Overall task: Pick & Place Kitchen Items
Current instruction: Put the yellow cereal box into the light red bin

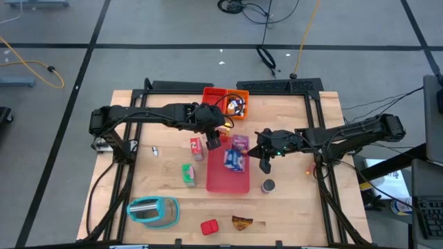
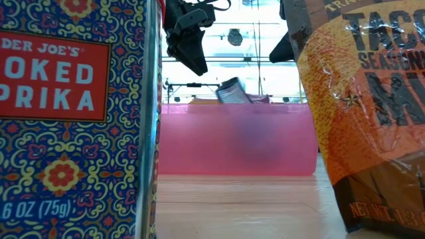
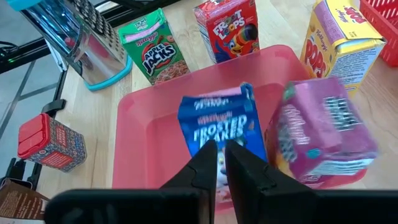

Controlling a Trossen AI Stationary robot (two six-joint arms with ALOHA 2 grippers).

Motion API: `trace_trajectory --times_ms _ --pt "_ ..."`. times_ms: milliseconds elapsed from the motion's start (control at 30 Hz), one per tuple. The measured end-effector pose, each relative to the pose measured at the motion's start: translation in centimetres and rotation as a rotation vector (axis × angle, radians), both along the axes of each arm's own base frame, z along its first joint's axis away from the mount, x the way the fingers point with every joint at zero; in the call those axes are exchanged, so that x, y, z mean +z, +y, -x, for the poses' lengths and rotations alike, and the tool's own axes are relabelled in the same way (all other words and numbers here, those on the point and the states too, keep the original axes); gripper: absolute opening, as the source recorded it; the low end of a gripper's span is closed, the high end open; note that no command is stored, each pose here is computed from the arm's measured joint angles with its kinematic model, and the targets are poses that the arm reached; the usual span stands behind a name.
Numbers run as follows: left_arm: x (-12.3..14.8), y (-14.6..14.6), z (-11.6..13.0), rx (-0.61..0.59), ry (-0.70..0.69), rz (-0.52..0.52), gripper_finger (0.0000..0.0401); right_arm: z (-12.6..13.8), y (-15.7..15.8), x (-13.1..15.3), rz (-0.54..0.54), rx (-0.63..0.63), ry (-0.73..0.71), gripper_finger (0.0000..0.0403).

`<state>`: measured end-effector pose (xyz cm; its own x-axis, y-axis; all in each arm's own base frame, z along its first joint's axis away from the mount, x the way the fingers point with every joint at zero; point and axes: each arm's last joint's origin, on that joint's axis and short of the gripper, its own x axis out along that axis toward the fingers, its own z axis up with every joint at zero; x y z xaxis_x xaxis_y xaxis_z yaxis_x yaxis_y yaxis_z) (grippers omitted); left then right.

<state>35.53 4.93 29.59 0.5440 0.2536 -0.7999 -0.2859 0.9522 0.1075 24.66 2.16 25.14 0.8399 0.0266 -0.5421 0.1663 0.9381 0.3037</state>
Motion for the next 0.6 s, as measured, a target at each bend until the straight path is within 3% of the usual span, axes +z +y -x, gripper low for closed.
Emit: trace_trajectory --times_ms 600 --pt "0.0 0.0 0.0 -0.011 0.010 -0.007 0.0177 0.6 -0.1 -2.0 0.003 -0.002 0.053 0.0028"
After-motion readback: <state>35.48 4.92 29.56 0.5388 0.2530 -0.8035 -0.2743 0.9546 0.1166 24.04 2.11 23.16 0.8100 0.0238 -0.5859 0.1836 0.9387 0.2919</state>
